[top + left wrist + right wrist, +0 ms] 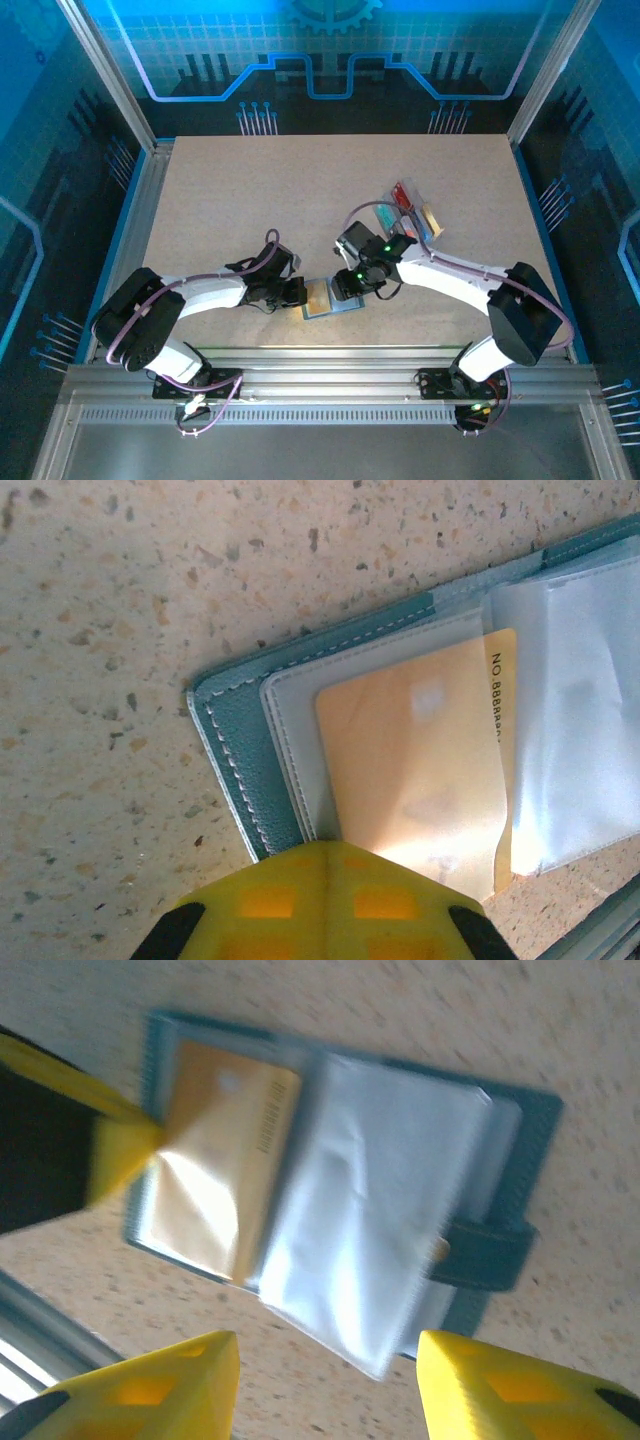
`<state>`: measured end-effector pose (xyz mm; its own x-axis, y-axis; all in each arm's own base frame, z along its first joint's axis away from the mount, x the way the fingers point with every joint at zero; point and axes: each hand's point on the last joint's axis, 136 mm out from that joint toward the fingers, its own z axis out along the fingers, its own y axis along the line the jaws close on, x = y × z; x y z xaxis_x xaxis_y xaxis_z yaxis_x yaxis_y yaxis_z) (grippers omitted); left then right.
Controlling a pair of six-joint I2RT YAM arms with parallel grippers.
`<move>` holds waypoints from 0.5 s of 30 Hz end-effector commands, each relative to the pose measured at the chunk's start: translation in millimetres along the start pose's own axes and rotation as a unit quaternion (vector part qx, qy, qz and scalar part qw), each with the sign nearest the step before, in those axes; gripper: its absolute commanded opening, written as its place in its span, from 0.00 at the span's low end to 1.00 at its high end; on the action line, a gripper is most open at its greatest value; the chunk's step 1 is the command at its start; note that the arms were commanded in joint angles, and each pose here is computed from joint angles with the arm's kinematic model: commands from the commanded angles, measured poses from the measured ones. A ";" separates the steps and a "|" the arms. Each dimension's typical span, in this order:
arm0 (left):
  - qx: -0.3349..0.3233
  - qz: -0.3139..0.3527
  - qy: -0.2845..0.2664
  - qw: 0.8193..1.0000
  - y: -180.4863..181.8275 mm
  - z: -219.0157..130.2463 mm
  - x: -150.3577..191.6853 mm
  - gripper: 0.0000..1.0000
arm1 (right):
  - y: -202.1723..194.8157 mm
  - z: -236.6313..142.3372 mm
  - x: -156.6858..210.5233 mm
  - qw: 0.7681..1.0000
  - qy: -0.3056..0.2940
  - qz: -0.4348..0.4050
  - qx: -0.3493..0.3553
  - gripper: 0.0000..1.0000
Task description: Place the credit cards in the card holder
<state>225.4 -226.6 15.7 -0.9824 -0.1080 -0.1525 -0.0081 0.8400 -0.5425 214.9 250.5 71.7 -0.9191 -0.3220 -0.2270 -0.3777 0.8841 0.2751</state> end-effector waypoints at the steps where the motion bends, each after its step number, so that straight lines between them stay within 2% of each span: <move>1: -0.038 -0.022 0.026 0.999 25.1 2.6 18.1 0.00 | -11.1 11.5 18.7 0.998 0.039 0.054 -0.009 0.51; 4: -0.039 -0.022 0.026 0.999 26.1 2.0 18.9 0.00 | -15.7 15.0 20.5 0.997 0.043 0.065 -0.007 0.51; 10: -0.037 -0.023 0.026 0.999 24.9 2.4 18.3 0.00 | 4.9 19.6 8.0 0.996 0.037 0.061 -0.061 0.49; 15: -0.037 -0.022 0.023 0.999 24.2 -0.5 17.9 0.00 | 6.1 27.2 6.0 0.994 0.055 0.069 -0.061 0.45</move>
<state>224.9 -226.2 16.2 -0.9820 -0.1113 -0.1527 -0.0104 0.8389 -0.5442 206.1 255.3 46.0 -0.9610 -0.2559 -0.1046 -0.2765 0.8844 0.3761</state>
